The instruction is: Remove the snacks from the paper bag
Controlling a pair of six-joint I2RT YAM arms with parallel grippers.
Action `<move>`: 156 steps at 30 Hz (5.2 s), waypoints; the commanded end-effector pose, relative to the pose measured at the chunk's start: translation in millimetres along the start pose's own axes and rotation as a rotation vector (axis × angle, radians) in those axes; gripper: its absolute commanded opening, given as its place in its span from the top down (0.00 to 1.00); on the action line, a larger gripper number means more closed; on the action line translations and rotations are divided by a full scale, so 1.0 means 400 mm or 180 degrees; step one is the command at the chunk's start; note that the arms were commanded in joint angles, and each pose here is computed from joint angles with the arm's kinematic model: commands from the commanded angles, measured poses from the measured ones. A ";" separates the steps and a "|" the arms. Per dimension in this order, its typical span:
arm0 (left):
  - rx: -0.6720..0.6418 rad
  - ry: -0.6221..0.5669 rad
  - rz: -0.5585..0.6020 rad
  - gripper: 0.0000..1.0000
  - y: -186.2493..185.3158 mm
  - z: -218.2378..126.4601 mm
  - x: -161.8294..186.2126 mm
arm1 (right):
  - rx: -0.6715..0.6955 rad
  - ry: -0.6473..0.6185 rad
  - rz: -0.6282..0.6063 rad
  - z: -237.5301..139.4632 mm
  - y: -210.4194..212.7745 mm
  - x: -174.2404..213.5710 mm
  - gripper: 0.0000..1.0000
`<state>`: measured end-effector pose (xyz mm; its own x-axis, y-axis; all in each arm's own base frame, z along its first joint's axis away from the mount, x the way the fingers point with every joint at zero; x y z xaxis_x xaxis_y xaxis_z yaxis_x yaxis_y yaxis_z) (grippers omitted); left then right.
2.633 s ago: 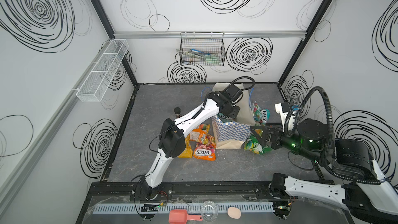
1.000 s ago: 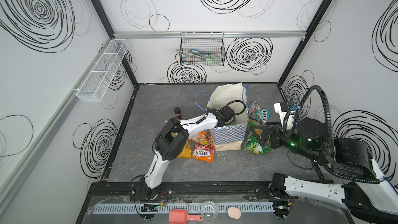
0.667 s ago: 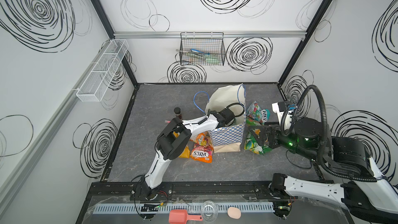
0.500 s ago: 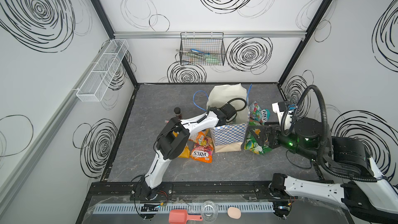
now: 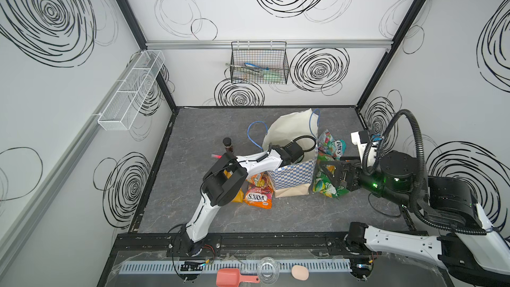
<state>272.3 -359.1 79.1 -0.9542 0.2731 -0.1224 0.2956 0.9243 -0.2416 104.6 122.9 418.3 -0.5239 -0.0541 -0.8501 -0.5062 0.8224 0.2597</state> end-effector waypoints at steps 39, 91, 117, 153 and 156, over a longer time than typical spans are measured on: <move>-0.0078 -0.0535 -0.0107 1.00 0.023 -0.198 -0.132 | 0.0011 -0.0051 0.0038 -0.002 0.000 -0.009 0.03; -0.0686 -0.0787 0.0352 1.00 0.053 -0.314 -0.140 | 0.0159 0.0247 0.0546 0.350 -0.258 -0.181 0.09; -0.0008 -0.1785 -0.0078 1.00 0.024 -0.637 -0.231 | 0.0172 0.0069 0.0489 0.204 -0.208 -0.159 0.07; -0.0248 -0.0895 -0.0517 0.17 0.126 -0.031 -0.301 | -0.0262 0.0066 0.0434 0.050 -0.071 -0.102 0.02; -0.0241 -0.0716 -0.0524 0.10 0.131 -0.001 -0.284 | -0.0259 0.0072 0.0421 0.049 -0.072 -0.100 0.02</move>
<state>402.4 -343.9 113.8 -0.9207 0.0456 -0.3877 0.1401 0.9656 -0.2192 159.5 115.1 431.3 -0.6172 0.0481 -0.7853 -0.4718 0.7762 0.4183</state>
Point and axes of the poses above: each gripper's point midway between its finger pads, its own z axis out along the fingers, its own y axis along the line the jaws close on, x = y × z, the point moved 6 cm from there along -z, back along the fingers, and after that the axes turned 11 degrees about -z, right-handed, at the moved point
